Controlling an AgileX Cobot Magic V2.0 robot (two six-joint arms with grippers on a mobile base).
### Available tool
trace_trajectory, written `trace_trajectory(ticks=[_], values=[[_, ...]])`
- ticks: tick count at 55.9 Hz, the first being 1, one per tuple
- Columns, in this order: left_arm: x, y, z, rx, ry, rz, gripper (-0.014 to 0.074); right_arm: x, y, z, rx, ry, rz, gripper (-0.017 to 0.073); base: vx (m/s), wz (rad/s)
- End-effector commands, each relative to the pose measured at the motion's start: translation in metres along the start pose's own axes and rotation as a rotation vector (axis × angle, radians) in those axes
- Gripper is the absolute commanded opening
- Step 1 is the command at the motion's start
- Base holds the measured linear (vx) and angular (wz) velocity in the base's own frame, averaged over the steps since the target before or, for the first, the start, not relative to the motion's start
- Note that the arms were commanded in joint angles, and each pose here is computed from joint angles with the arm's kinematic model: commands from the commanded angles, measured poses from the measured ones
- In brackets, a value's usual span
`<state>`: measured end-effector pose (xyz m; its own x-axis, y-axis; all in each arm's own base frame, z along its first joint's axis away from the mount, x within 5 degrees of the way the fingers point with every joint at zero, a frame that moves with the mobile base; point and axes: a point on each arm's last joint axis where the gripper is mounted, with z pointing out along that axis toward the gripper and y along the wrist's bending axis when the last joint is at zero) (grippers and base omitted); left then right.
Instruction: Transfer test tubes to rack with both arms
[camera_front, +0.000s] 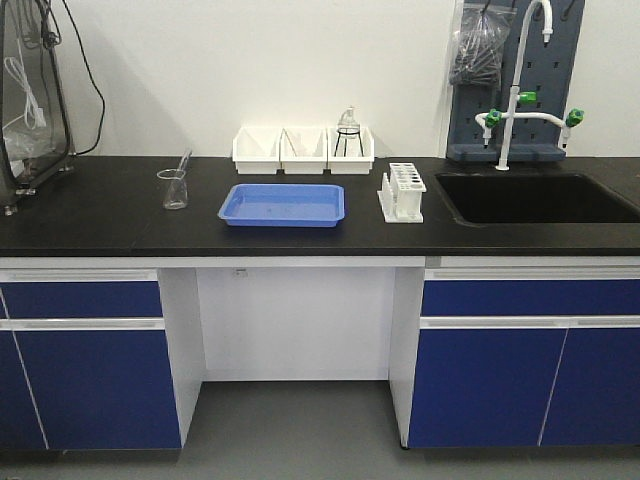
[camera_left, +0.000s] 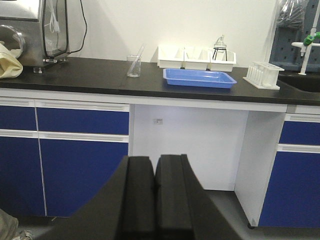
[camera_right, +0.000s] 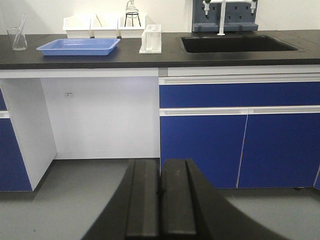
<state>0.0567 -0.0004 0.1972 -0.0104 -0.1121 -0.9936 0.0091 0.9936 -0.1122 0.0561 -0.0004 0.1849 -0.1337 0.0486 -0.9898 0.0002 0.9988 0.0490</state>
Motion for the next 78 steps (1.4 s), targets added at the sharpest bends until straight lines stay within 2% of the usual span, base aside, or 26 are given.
trace_trajectory(ticks=[1, 49, 78], values=[[0.0010, -0.0004, 0.0005, 0.012, -0.059, -0.010, -0.0007, -0.0060, 0.0010, -0.0008, -0.011, -0.085, -0.008, -0.0011, 0.00, 0.00], [0.0010, -0.0004, 0.0005, 0.012, -0.059, -0.010, -0.0007, -0.0062, 0.0010, -0.0007, -0.012, -0.086, -0.008, -0.0011, 0.02, 0.00], [0.0010, -0.0004, 0.0005, 0.012, -0.059, -0.010, -0.0007, -0.0062, 0.0010, -0.0007, -0.012, -0.086, -0.008, -0.0011, 0.22, 0.00]])
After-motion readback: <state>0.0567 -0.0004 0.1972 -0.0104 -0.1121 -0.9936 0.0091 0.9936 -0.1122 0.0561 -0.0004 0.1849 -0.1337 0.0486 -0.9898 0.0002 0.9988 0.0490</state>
